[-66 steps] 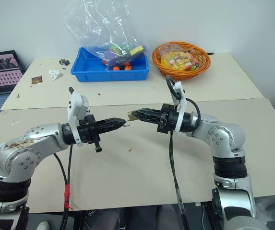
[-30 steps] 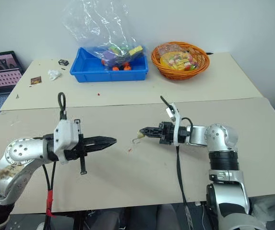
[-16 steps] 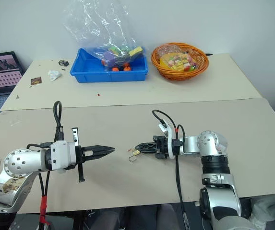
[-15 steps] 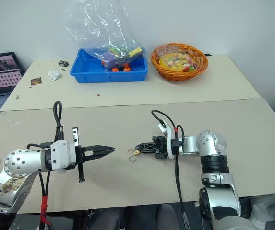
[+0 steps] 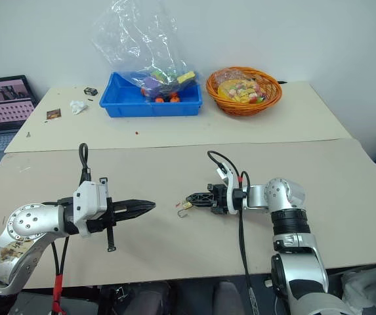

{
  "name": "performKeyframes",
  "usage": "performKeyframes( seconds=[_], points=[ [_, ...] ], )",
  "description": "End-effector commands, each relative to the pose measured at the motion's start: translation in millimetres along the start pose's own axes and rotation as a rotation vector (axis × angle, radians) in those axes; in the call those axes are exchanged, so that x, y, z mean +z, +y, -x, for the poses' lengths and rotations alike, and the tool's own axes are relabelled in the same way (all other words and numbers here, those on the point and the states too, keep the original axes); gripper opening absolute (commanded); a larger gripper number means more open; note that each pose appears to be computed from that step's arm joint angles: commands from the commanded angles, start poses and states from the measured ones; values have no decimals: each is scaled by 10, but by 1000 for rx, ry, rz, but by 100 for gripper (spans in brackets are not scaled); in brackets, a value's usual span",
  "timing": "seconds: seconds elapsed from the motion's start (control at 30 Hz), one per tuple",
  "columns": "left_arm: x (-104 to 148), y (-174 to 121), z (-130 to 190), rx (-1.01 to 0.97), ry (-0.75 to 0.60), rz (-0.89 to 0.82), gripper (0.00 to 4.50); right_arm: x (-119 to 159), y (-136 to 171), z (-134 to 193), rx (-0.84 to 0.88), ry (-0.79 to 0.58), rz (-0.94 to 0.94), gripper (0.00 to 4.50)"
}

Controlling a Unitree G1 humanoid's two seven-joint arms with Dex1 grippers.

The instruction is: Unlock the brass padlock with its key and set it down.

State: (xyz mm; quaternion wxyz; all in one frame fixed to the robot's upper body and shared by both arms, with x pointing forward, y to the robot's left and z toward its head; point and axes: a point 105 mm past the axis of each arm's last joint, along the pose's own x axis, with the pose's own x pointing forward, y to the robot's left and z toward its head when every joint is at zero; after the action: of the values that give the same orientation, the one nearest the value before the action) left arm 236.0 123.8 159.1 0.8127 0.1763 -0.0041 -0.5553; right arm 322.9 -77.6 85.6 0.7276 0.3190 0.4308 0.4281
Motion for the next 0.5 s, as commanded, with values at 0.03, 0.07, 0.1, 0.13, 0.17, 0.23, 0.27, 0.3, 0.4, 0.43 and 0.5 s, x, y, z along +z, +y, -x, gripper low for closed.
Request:
performKeyframes(
  seconds=[0.03, 0.07, 0.1, 0.13, 0.17, 0.23, 0.27, 0.3, 0.4, 0.43, 0.5],
  points=[
    [66, 20, 30, 16, -18, -9, 5, -42, -248, 145, -105, -24, -42, 7],
    [36, 17, 37, 13, -10, -14, 5, -43, -234, 148, -98, -24, -45, 7],
    [-12, 19, 48, 13, 6, -18, 5, -43, -221, 149, -94, -24, -45, 7],
    [-88, 33, 65, 17, 32, -22, 5, -41, -218, 151, -90, -27, -49, 7],
    [-158, 44, 82, 19, 58, -30, 5, -38, -213, 151, -86, -32, -52, 7],
    [-296, 70, 116, 28, 102, -11, 5, -37, -209, 152, -81, -37, -57, 7],
    [-338, 83, 129, 34, 113, -9, 5, -39, -206, 153, -78, -39, -59, 7],
    [-362, 92, 137, 37, 118, -10, 5, -41, -205, 154, -76, -40, -61, 7],
    [-405, 77, 138, 26, 122, -18, 0, -78, -231, 169, -82, -39, -69, 107],
    [-404, 65, 131, 20, 119, -24, 0, -86, -252, 177, -94, -40, -72, 132],
    [-372, 38, 108, 6, 103, -41, 0, -85, -283, 192, -109, -48, -75, 194]
  ],
)
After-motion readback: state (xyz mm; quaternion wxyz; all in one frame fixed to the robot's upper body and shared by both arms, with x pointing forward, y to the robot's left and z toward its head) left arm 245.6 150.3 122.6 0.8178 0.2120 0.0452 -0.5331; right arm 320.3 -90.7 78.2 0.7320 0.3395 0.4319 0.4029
